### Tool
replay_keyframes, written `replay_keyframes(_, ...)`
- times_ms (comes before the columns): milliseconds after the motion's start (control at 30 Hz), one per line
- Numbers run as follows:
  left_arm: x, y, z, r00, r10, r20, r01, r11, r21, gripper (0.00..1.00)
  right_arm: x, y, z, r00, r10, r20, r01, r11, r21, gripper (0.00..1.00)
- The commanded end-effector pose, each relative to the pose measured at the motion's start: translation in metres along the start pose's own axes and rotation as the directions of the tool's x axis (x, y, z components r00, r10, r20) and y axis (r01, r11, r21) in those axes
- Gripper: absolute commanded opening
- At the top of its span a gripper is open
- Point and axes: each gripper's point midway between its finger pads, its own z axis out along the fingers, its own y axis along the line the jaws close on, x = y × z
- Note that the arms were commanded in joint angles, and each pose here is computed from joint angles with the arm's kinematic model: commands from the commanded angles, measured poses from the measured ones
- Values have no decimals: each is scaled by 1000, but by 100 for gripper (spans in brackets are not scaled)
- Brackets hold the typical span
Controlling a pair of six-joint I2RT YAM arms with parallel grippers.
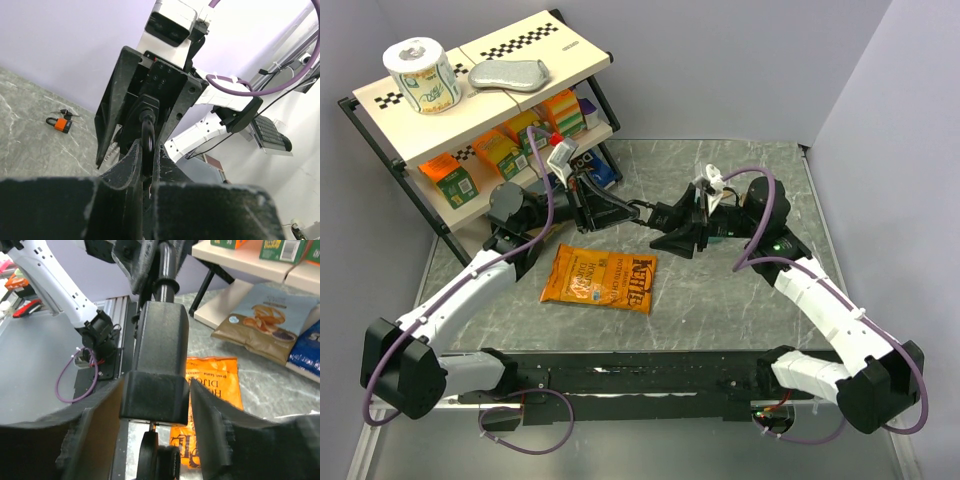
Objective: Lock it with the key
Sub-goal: Lock the lock.
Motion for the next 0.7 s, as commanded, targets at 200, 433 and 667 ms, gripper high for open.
replay_keyframes(200, -26, -26, 3, 992, 89, 92, -95, 993, 65, 1, -39, 10, 5, 996, -42, 80, 46, 998, -46, 23)
replay_keyframes(433, 1, -16, -4, 981, 179, -68, -176, 983, 50, 30, -36, 18, 1, 1000, 4, 30, -1, 997, -80, 0)
replay_keyframes(667, 42, 0, -34, 827, 452, -333, -449, 889, 91, 49, -25, 34, -12, 998, 27, -51, -32, 995, -99, 0)
